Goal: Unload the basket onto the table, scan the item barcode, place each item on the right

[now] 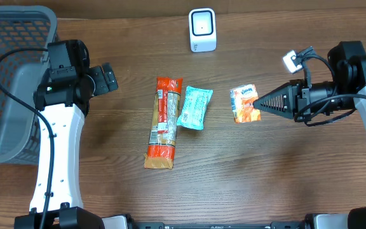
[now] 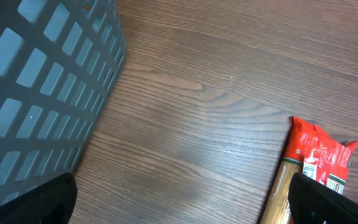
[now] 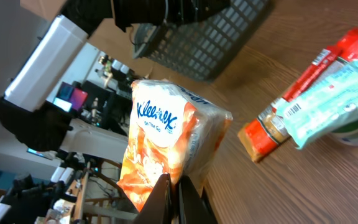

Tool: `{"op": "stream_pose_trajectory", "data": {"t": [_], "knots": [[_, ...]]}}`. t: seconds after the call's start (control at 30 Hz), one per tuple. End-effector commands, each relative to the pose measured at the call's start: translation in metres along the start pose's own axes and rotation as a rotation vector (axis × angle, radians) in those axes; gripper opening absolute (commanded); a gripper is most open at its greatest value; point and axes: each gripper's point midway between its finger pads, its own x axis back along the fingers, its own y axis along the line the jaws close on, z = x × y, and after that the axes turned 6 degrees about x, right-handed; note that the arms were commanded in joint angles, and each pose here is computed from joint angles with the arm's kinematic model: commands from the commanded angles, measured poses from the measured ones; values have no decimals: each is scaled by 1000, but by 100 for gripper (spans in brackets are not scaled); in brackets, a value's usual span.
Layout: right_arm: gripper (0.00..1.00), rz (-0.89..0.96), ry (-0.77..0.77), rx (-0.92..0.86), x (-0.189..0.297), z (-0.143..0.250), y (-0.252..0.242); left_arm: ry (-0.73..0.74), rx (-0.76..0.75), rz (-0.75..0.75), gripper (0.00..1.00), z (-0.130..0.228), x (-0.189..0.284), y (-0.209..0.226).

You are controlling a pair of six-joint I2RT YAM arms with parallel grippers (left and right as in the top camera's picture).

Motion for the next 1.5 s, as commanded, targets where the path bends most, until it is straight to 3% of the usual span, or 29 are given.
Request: {"op": "stream_pose_trajectory", "data": {"t": [0.0, 0.23, 0.47, 0.83, 1.47], "knots": [[4, 38, 19, 6, 2, 3, -2, -6, -16, -6, 100, -4, -1, 1], [4, 180, 26, -123, 4, -7, -39, -5, -16, -5, 100, -3, -1, 1], [4, 435, 71, -225, 18, 0, -83, -5, -16, -5, 100, -4, -1, 1], [4, 1083, 168, -457, 71, 35, -150, -5, -16, -6, 100, -3, -1, 1], [4, 1124, 216, -343, 13, 27, -135, -5, -16, -5, 100, -3, -1, 1]]}}
